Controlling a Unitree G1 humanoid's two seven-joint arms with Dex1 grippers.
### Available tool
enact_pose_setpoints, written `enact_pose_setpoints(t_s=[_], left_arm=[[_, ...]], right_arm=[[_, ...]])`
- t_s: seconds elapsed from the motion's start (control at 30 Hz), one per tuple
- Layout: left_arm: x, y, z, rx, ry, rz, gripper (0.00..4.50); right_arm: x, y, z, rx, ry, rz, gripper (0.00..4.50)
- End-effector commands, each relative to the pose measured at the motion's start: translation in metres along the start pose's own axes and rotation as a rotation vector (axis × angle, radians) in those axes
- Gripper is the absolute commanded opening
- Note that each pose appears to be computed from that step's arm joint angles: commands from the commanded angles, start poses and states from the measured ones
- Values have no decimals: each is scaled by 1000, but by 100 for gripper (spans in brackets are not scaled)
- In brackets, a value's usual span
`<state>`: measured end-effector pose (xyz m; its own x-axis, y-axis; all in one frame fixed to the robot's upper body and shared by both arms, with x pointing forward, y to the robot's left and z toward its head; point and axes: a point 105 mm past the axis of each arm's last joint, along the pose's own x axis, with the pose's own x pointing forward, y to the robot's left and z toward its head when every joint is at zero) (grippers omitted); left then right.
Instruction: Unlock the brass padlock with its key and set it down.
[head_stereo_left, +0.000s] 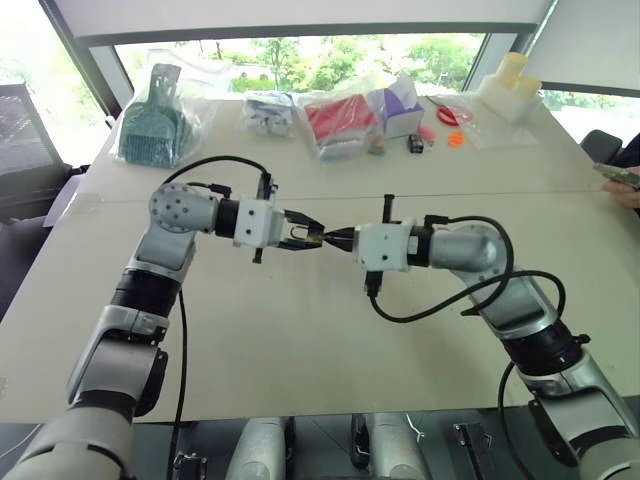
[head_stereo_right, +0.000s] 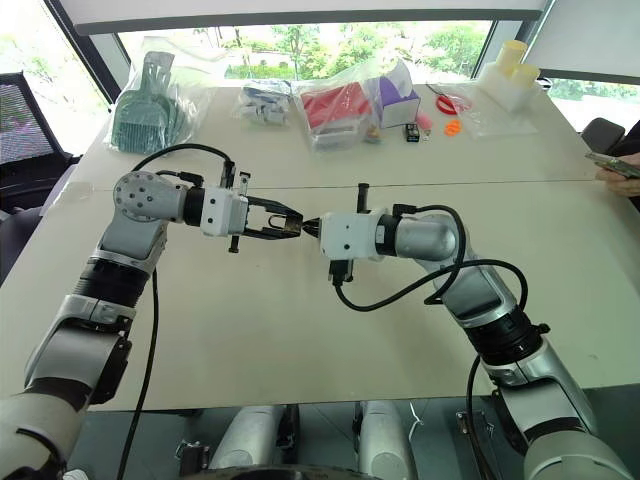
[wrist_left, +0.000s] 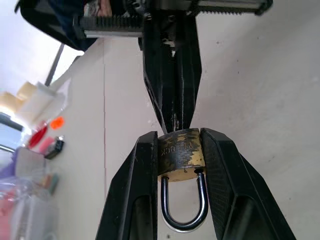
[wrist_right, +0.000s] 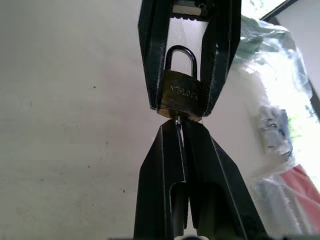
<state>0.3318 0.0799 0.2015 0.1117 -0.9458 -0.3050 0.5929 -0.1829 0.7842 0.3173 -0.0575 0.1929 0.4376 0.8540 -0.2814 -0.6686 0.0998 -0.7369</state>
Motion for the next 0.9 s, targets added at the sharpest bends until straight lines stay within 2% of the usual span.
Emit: enact_pose_setpoints(t_s=[0.03, 0.17, 0.2, 0.27, 0.43, 0.47, 0.83, 0.9], left_arm=[[4, 13, 15, 56, -47, 19, 67], [-5, 15, 11, -225, -94, 25, 67], [-7, 15, 10, -276, -98, 13, 67], [-12, 11, 9, -354, -100, -21, 67], [-14, 13, 12, -418, -121, -34, 67], [-14, 15, 14, -428, -133, -32, 67], [-11, 18, 25, -487, -188, -59, 67], [-11, 18, 26, -491, -190, -57, 67]], right_arm=[[-2, -12, 23, -50, -76, -32, 7], [-6, -20, 28, -380, -72, -128, 7], [-7, -17, 28, -441, -82, -131, 32], [-9, -12, 28, -531, -103, -126, 90], [-10, -8, 23, -606, -140, -135, 337], [-10, -8, 24, -625, -154, -140, 375], [-4, -13, 34, -730, -243, -184, 375], [-4, -13, 37, -749, -260, -192, 320]])
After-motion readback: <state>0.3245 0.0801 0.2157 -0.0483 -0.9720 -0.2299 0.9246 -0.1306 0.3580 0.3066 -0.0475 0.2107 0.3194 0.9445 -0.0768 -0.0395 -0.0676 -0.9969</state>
